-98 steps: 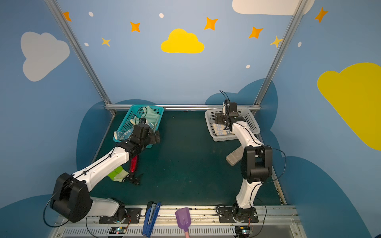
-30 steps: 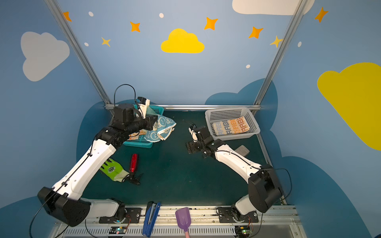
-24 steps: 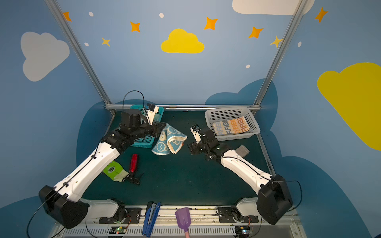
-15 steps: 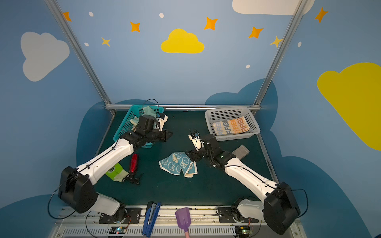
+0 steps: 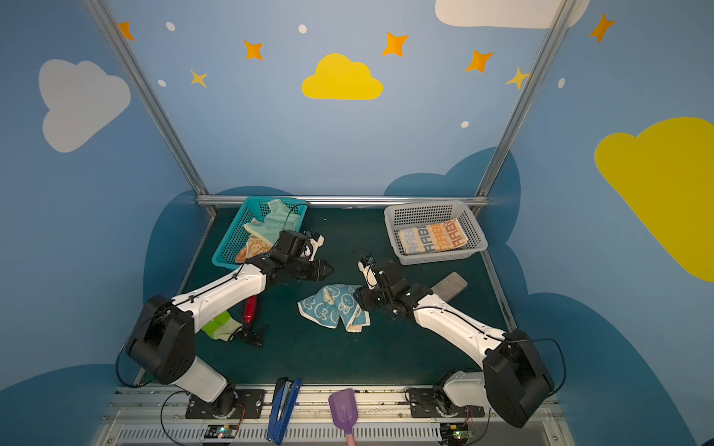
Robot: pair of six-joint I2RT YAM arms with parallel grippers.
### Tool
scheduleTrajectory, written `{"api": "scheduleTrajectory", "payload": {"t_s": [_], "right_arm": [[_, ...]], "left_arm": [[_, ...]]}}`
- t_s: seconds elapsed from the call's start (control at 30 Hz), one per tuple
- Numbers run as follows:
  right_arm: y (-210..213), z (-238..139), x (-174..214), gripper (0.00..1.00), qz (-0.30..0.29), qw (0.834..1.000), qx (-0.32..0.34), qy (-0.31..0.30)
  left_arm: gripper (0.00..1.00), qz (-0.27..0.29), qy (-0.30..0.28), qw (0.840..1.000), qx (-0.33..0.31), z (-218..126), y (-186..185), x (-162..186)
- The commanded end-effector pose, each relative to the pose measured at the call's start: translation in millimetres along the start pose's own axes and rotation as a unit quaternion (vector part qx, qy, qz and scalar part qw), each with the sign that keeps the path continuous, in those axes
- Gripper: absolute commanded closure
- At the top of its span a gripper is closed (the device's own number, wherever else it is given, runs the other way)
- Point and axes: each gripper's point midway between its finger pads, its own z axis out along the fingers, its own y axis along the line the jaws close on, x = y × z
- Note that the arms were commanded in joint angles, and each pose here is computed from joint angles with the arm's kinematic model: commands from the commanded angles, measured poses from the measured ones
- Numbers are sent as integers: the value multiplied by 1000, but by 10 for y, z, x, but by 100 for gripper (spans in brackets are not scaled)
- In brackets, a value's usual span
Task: Fold and stack the towels
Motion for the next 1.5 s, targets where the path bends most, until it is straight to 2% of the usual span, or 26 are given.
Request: {"api": "scheduleTrajectory", "payload": {"t_s": [0.0, 0.07, 0.17, 0.33, 0.47, 0.73, 1.0, 1.13, 1.27, 1.33, 1.4, 1.47], "right_arm": [[31, 48, 248, 41, 9, 1000, 11, 4], [16, 56, 360, 41, 19, 1000, 20, 0], [-29, 75, 551, 48, 31, 999, 33, -7], [-6, 143, 749, 54, 13, 999, 39, 3], [198, 214, 775, 54, -21, 1000, 11, 9], [220, 389, 780, 53, -41, 998, 41, 27], [273, 502, 668, 54, -66, 997, 39, 20], [324, 586, 638, 52, -77, 996, 30, 23], [339, 656, 623, 43, -83, 996, 29, 23], [367, 689, 479, 43, -86, 996, 33, 8], [344, 730, 430, 46, -87, 995, 42, 6], [327, 765, 387, 58, -87, 995, 48, 5]], "left_arm": [[43, 13, -33, 999, 26, -144, -173, -89], [33, 14, -38, 999, 26, -176, -172, -55], [19, 12, -48, 998, 25, -228, -151, -6], [10, 9, -53, 998, 36, -263, -179, 69], [9, 8, -46, 998, 32, -261, -164, 128], [7, 7, -52, 998, 29, -293, -150, 149], [7, 9, -51, 998, 22, -295, -132, 147], [6, 10, -47, 999, 20, -275, -126, 148], [6, 10, -45, 999, 18, -261, -118, 143], [6, 11, -43, 999, 16, -254, -112, 145], [6, 12, -39, 999, 15, -243, -109, 150], [6, 14, -37, 999, 12, -238, -100, 151]]}}
